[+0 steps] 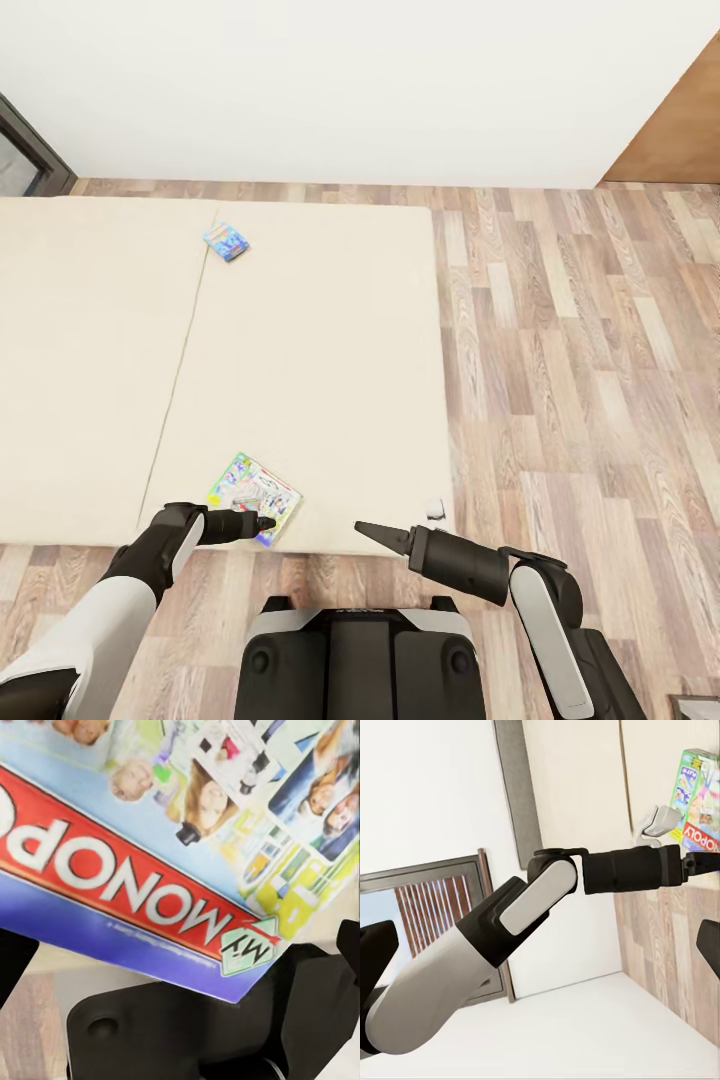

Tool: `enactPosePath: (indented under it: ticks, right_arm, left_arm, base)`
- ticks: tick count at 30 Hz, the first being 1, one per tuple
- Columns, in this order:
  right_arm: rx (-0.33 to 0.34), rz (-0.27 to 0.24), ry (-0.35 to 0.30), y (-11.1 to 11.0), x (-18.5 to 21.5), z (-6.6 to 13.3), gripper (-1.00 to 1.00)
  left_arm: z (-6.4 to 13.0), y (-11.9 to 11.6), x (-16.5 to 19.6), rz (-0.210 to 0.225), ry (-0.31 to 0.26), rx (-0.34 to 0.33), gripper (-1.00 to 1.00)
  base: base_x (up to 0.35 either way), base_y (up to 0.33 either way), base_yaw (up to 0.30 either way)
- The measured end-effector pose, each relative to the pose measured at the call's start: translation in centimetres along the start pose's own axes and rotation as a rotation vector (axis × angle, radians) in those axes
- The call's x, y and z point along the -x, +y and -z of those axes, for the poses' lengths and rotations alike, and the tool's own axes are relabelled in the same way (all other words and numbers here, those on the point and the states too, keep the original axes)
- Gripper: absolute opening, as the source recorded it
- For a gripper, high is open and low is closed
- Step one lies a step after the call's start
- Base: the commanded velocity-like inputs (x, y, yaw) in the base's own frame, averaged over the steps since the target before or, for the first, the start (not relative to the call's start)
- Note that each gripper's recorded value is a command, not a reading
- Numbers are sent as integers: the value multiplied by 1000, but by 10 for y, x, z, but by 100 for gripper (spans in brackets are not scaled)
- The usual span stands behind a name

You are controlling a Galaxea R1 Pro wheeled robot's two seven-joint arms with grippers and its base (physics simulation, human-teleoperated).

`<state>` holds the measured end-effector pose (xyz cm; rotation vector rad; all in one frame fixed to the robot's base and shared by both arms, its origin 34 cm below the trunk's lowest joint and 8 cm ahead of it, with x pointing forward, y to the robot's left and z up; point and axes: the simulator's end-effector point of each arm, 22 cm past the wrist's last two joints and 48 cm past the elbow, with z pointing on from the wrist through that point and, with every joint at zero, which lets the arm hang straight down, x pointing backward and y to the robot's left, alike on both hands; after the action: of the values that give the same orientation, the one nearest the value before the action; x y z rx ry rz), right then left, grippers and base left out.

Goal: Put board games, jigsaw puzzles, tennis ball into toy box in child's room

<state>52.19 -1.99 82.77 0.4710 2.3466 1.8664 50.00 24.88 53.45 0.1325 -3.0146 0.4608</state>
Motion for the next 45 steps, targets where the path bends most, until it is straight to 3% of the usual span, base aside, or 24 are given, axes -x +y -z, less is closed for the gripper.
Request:
enactPosePath:
  ticks: [45]
  right_arm:
    - [0,0,0,0,0,0,100]
  left_arm:
    - [0,-1,3,-6,-12,0,100]
  base:
    - [19,-72,0]
